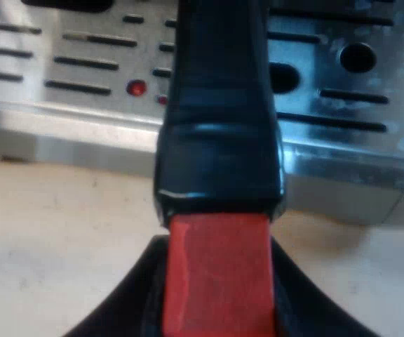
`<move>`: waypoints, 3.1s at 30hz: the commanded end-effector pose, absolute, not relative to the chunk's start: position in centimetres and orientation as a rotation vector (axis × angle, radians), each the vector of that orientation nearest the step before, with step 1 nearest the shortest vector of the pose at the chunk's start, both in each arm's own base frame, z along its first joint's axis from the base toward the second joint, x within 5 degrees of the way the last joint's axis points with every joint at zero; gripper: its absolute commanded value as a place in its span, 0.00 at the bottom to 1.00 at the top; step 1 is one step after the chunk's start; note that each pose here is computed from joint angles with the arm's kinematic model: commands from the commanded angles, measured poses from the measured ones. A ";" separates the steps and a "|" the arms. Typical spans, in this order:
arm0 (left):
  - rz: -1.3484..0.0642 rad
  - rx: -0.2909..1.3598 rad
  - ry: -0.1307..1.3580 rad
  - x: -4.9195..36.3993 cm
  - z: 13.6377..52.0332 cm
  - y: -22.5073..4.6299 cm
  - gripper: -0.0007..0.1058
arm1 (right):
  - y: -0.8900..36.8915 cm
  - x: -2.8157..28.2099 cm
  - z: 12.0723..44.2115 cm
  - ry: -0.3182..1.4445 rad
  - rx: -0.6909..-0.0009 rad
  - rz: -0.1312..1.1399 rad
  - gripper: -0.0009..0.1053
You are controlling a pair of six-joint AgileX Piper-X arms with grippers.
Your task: Grind coffee beans and then tamp
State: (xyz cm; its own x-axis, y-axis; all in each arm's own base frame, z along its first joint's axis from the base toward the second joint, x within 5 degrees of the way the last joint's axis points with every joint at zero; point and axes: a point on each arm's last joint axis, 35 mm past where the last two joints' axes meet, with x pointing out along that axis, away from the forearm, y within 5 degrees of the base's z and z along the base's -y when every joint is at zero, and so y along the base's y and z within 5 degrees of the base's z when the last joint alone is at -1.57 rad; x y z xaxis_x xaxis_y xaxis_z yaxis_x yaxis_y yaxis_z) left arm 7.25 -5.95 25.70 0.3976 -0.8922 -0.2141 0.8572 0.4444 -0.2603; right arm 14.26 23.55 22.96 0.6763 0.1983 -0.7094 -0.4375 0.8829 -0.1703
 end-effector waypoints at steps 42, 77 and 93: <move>-1.011 -0.162 0.624 9.2 24.7 -6.7 0.79 | 17.7 3.8 17.9 0.545 -0.531 0.615 0.01; -0.960 -0.061 0.857 11.7 21.2 -8.9 0.79 | 19.0 4.9 12.6 0.764 -0.577 0.725 0.38; -0.956 -0.059 0.855 11.7 21.3 -8.9 0.79 | 20.4 5.0 15.8 0.895 -0.698 0.723 0.66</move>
State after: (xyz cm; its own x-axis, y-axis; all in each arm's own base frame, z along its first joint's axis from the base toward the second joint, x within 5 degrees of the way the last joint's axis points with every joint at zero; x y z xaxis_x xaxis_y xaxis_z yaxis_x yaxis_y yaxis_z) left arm 11.59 -8.76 20.83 0.2696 -0.7324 -0.6252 0.6798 0.6046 -0.4151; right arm 4.89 20.17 14.67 0.4394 0.2947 -0.8485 -0.7922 0.5724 -0.2114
